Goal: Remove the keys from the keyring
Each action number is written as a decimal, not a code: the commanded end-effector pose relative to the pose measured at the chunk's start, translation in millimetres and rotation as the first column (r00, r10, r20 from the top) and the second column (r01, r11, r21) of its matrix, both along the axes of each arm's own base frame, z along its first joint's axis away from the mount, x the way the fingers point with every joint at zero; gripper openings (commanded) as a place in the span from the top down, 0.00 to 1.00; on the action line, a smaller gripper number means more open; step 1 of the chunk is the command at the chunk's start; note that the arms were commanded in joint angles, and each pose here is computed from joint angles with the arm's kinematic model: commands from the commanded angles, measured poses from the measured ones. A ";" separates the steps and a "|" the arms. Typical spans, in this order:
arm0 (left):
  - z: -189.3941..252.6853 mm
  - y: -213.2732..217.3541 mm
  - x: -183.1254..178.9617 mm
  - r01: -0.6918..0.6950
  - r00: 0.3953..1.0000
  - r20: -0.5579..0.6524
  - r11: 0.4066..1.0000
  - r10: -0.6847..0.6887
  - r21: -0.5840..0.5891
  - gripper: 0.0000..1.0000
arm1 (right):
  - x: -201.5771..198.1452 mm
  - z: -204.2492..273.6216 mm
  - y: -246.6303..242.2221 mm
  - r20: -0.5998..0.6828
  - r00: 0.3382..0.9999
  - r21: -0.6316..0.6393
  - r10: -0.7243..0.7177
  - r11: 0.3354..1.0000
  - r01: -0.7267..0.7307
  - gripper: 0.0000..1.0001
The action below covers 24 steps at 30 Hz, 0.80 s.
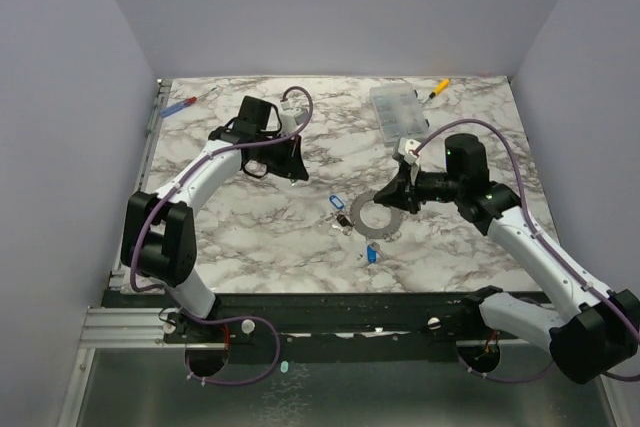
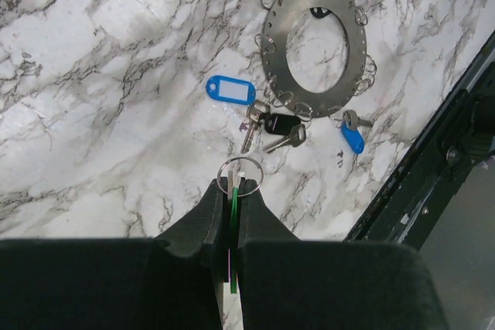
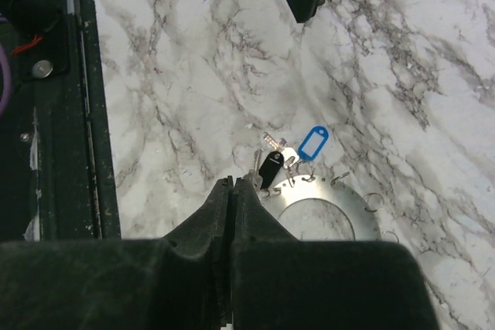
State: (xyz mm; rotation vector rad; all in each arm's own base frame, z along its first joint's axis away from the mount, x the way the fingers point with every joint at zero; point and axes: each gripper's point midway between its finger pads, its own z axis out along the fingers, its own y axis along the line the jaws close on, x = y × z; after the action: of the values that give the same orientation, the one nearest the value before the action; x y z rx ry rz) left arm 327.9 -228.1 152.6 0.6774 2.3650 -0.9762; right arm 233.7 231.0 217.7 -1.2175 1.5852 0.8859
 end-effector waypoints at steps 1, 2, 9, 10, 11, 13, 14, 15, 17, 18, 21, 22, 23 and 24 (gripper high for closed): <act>4.5 7.9 0.0 -0.023 0.998 0.064 1.000 0.022 0.013 1.00 | -11.2 -13.3 -13.6 -0.073 0.996 -0.070 -0.046 0.997 0.041 0.99; 1.2 10.0 -1.6 -0.028 0.998 0.059 0.999 0.027 0.021 1.00 | -8.8 -16.5 -15.7 -0.070 0.995 -0.082 -0.064 0.995 0.059 0.97; -26.0 47.1 10.6 -0.146 0.984 0.132 0.965 0.119 0.217 1.00 | 4.5 -41.3 -22.0 -0.099 0.983 -0.124 -0.157 0.982 0.145 0.66; -30.7 54.0 12.5 -0.162 0.981 0.146 0.954 0.128 0.253 1.00 | 5.5 -44.0 -22.3 -0.105 0.980 -0.125 -0.166 0.980 0.153 0.61; -35.7 60.5 12.9 -0.175 0.979 0.154 0.942 0.135 0.286 1.00 | 6.9 -46.2 -23.0 -0.108 0.978 -0.128 -0.177 0.978 0.163 0.53; -46.9 70.7 11.2 -0.180 0.979 0.157 0.923 0.133 0.340 1.00 | 9.6 -50.1 -24.0 -0.109 0.974 -0.131 -0.197 0.974 0.183 0.41; -53.4 77.1 11.4 -0.191 0.977 0.159 0.908 0.141 0.374 1.00 | 10.9 -51.4 -24.9 -0.104 0.973 -0.132 -0.205 0.973 0.190 0.35; -59.6 82.3 10.7 -0.196 0.977 0.155 0.895 0.145 0.400 1.00 | 12.4 -53.3 -26.3 -0.097 0.972 -0.138 -0.215 0.970 0.201 0.27; -69.9 91.0 10.5 -0.201 0.977 0.154 0.872 0.147 0.447 1.00 | 16.7 -57.4 -30.3 -0.083 0.966 -0.152 -0.244 0.961 0.230 0.16; -74.9 94.3 11.1 -0.203 0.977 0.153 0.861 0.148 0.465 1.00 | 18.3 -59.5 -31.8 -0.077 0.964 -0.158 -0.254 0.958 0.240 0.12; -85.1 99.5 14.9 -0.202 0.977 0.156 0.842 0.142 0.499 1.00 | 21.3 -61.8 -33.9 -0.067 0.961 -0.167 -0.269 0.952 0.255 0.03; -88.6 98.9 15.1 -0.196 0.979 0.151 0.843 0.138 0.501 1.00 | 22.4 -62.8 -34.6 -0.065 0.959 -0.170 -0.275 0.950 0.261 0.02; -91.8 98.3 15.4 -0.191 0.980 0.145 0.844 0.136 0.501 1.00 | 23.3 -63.1 -35.2 -0.062 0.958 -0.172 -0.279 0.949 0.266 0.01; -95.4 98.0 15.6 -0.189 0.981 0.138 0.844 0.138 0.502 1.00 | 24.2 -63.8 -35.9 -0.059 0.957 -0.174 -0.285 0.947 0.271 0.00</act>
State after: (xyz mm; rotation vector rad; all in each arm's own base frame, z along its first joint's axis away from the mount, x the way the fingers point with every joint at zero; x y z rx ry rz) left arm 338.2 -143.6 75.5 0.6597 2.5307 -0.3139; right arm 245.2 201.0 155.2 -1.0812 1.8735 0.7126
